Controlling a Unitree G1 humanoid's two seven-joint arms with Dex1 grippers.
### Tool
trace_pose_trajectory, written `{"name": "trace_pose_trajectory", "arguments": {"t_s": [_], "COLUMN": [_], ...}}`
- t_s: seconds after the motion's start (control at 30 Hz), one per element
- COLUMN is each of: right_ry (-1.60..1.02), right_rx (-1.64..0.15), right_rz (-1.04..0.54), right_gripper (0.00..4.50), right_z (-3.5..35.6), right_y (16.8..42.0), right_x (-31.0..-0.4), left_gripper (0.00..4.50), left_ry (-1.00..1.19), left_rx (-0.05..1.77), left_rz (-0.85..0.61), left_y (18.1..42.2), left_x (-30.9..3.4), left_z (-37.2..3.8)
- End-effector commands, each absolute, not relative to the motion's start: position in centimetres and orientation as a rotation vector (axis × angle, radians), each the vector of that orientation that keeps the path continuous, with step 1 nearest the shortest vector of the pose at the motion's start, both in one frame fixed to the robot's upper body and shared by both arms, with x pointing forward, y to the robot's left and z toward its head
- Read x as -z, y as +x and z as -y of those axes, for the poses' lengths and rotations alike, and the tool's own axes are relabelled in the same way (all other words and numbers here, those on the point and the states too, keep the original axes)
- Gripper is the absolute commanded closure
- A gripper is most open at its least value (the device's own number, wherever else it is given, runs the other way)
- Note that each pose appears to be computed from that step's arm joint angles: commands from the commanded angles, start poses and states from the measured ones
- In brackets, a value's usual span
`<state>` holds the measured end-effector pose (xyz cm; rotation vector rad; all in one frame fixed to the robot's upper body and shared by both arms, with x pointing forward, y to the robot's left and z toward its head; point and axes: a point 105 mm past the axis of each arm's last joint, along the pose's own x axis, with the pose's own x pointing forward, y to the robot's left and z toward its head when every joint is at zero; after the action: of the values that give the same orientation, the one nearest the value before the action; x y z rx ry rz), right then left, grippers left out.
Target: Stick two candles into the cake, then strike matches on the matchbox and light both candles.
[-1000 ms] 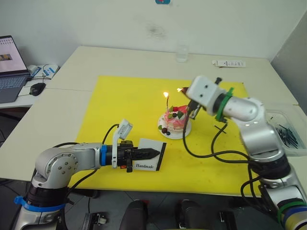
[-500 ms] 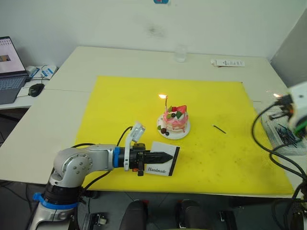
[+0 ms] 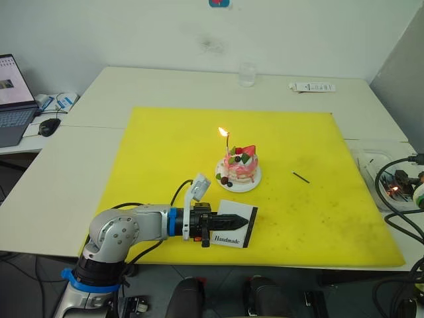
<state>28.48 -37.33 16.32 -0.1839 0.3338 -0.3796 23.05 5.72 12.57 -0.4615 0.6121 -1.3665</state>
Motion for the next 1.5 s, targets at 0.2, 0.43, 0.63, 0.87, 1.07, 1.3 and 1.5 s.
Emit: {"name": "trace_pose_trajectory", "arguments": {"t_s": [0.2, 0.43, 0.63, 0.87, 1.07, 1.3, 1.5], "right_ry": [-0.314, -0.507, -0.471, -0.439, -0.465, -0.389, -0.346], "right_rx": [0.291, -0.091, -0.328, -0.454, -0.508, -0.521, -0.520], "right_rz": [-0.089, 0.101, 0.063, -0.035, -0.076, -0.100, -0.119], "right_gripper": [0.03, 0.03, 0.03, 0.03, 0.03, 0.03, 0.03], "right_z": [35.3, 28.6, 25.1, 22.9, 21.9, 21.5, 21.1], "right_y": [28.5, 28.0, 27.2, 27.1, 28.4, 30.7, 32.3], "right_x": [-21.6, -23.6, -22.5, -18.8, -16.1, -13.9, -12.1], "left_gripper": [4.50, 4.50, 4.50, 4.50, 4.50, 4.50, 4.50], "left_ry": [-0.457, -0.459, -0.459, -0.460, -0.451, -0.436, -0.426], "left_rx": [1.365, 1.346, 1.339, 1.334, 1.330, 1.326, 1.321], "left_rz": [-0.571, -0.559, -0.555, -0.556, -0.554, -0.553, -0.558], "left_y": [22.9, 23.3, 23.4, 23.1, 23.0, 22.9, 23.1], "left_x": [-13.1, -13.1, -13.2, -13.1, -13.3, -13.6, -13.8], "left_z": [-5.7, -6.0, -6.1, -6.2, -6.5, -6.8, -7.1]}}
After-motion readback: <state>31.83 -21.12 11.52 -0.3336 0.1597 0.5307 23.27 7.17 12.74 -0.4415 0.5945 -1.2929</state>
